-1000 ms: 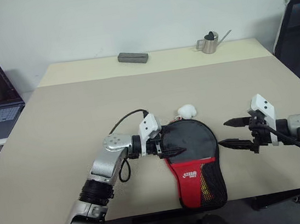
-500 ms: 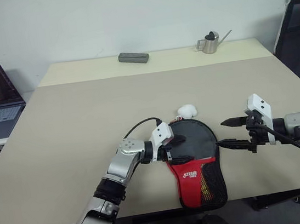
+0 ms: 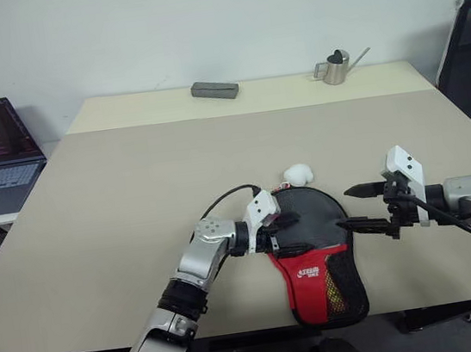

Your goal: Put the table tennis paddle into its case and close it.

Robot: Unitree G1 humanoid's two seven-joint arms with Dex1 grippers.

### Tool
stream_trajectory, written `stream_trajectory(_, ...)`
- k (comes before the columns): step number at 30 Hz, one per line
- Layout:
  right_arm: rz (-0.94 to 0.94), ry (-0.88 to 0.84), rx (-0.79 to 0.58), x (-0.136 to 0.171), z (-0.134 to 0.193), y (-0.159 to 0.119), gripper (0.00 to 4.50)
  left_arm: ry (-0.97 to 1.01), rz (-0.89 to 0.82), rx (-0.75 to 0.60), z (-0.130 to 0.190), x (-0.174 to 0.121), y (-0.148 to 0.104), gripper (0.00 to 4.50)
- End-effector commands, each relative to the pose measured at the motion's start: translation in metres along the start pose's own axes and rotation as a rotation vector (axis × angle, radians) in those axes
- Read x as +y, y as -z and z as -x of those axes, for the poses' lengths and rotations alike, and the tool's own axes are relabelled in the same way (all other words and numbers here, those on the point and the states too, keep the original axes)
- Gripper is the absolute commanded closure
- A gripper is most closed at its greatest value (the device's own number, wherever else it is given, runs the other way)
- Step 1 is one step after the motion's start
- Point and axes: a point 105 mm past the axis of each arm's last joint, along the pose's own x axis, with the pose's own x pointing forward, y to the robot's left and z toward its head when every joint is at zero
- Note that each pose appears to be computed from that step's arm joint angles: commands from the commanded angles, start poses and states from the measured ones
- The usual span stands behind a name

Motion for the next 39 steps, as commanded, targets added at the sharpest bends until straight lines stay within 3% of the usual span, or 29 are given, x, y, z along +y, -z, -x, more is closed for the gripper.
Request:
stream_trajectory(1, 0.023, 0.000, -0.017, 0.002, 0.006, -0.007, 0.00, 0.051, -0.054, -0.038, 0.005, -0.004, -0.022, 0.25)
stream_trajectory(6, 0.017, 0.005, -0.016, 0.001, 0.006, -0.005, 0.00, 0.053, -0.018, -0.054, 0.004, -0.004, -0.028, 0.25)
stream_trajectory(19, 0.019, 0.001, -0.023, 0.003, 0.005, -0.008, 0.00, 0.028, -0.024, 0.126, -0.018, -0.011, 0.031, 0.25)
stream_trajectory(25, 0.014, 0.010, -0.064, -0.001, 0.001, -0.021, 0.00, 0.027, 0.003, 0.136, -0.016, -0.014, 0.041, 0.25)
stream_trajectory(30, -0.032, 0.101, -0.145, -0.024, -0.019, -0.048, 0.00, 0.014, 0.035, 0.131, -0.014, -0.013, 0.046, 0.25)
stream_trajectory(33, -0.112, 0.210, -0.182, -0.053, -0.042, -0.068, 0.00, 0.010, 0.055, 0.128, -0.014, -0.011, 0.047, 0.25)
stream_trajectory(39, -0.163, 0.275, -0.152, -0.071, -0.075, -0.078, 0.00, 0.028, 0.099, 0.119, -0.014, -0.011, 0.046, 0.25)
